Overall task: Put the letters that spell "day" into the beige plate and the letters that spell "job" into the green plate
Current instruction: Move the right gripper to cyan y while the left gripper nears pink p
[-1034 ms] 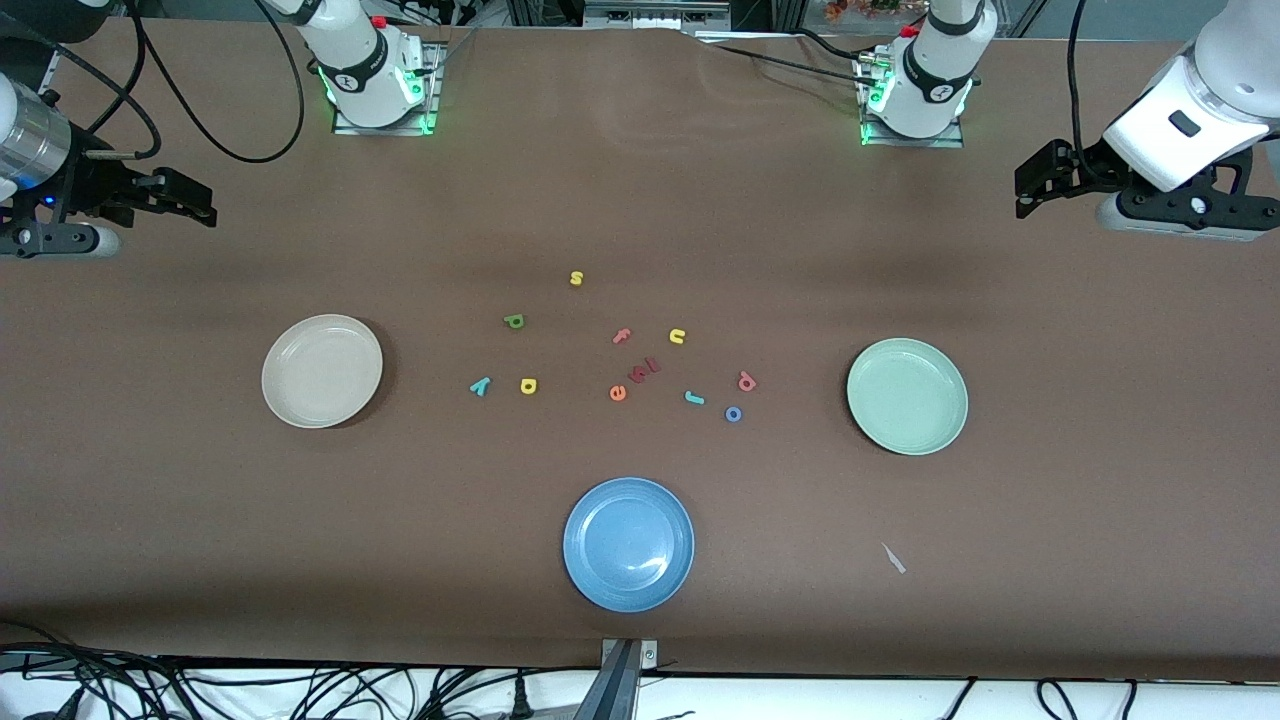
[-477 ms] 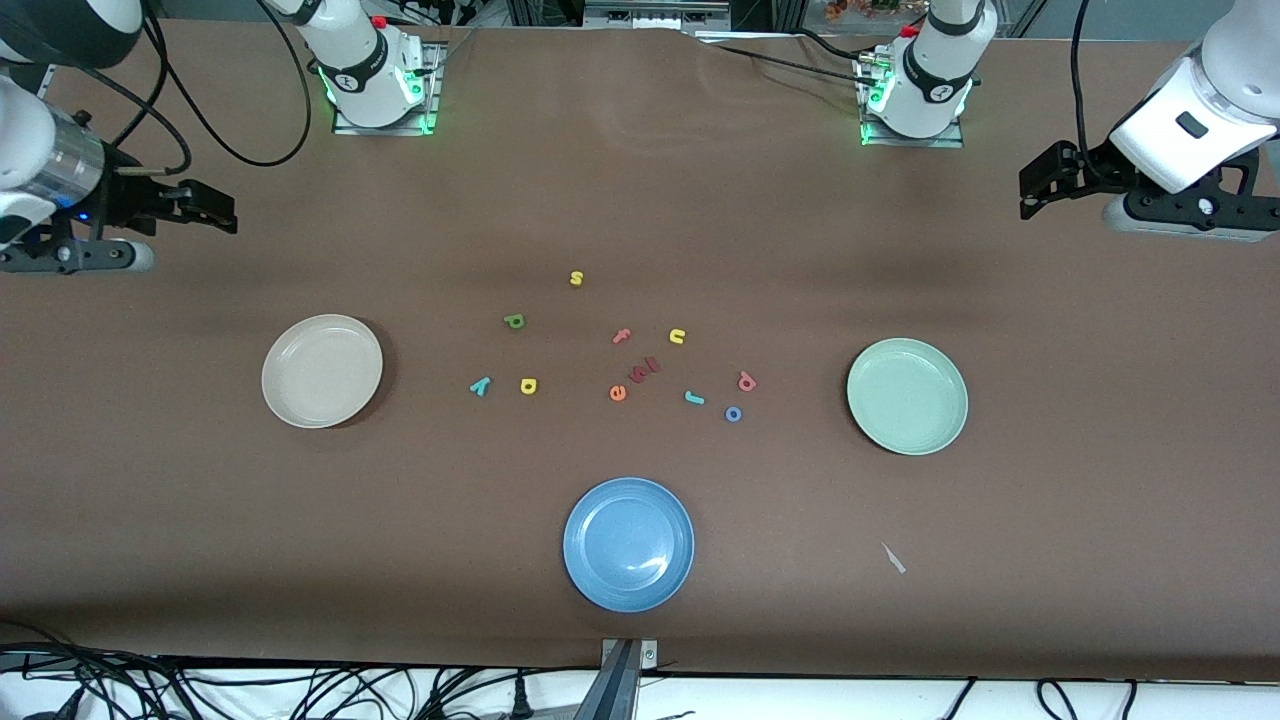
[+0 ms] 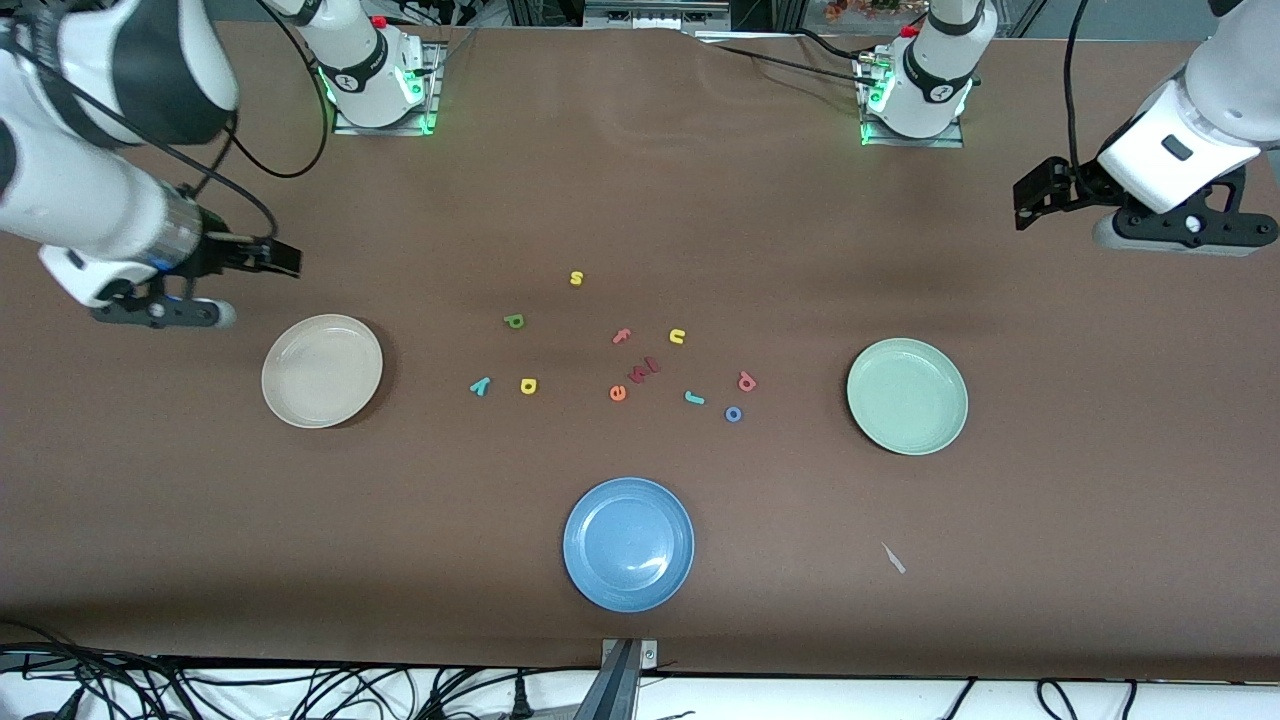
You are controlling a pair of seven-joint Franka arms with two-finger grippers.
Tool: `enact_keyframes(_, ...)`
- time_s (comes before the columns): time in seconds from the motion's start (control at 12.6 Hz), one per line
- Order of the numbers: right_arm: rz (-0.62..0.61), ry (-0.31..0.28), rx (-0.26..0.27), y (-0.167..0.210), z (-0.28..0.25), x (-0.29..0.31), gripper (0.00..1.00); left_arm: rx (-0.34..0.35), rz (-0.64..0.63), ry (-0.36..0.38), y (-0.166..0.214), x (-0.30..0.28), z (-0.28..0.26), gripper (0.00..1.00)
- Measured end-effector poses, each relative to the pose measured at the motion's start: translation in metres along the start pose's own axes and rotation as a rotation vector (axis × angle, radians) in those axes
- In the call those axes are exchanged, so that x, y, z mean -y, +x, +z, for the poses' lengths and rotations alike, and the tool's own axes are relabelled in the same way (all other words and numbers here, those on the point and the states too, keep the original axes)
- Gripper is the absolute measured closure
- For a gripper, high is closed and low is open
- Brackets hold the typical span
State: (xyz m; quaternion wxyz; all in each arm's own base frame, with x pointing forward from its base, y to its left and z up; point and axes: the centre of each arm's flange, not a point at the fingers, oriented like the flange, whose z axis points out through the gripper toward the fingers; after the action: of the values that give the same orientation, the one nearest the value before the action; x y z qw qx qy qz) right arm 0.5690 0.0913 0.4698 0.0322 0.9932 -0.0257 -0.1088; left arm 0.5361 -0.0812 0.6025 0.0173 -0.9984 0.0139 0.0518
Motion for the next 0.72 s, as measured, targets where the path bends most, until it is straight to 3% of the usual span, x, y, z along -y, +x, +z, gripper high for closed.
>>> enact_keyframes(0.32,0.089,0.054,0.009,0.023,0.045,0.053,0.0,0.088,-0.054,0.012,0.019,-0.046,0.047,0.0)
enact_keyframes(0.48,0.146,0.089,0.002,0.035,0.068,0.064,0.0,0.15,0.0,0.016,0.031,-0.081,0.084,0.0)
enact_keyframes(0.72,0.26,0.109,-0.024,0.049,0.116,0.095,0.0,0.188,0.1,0.002,0.059,-0.157,0.152,0.0)
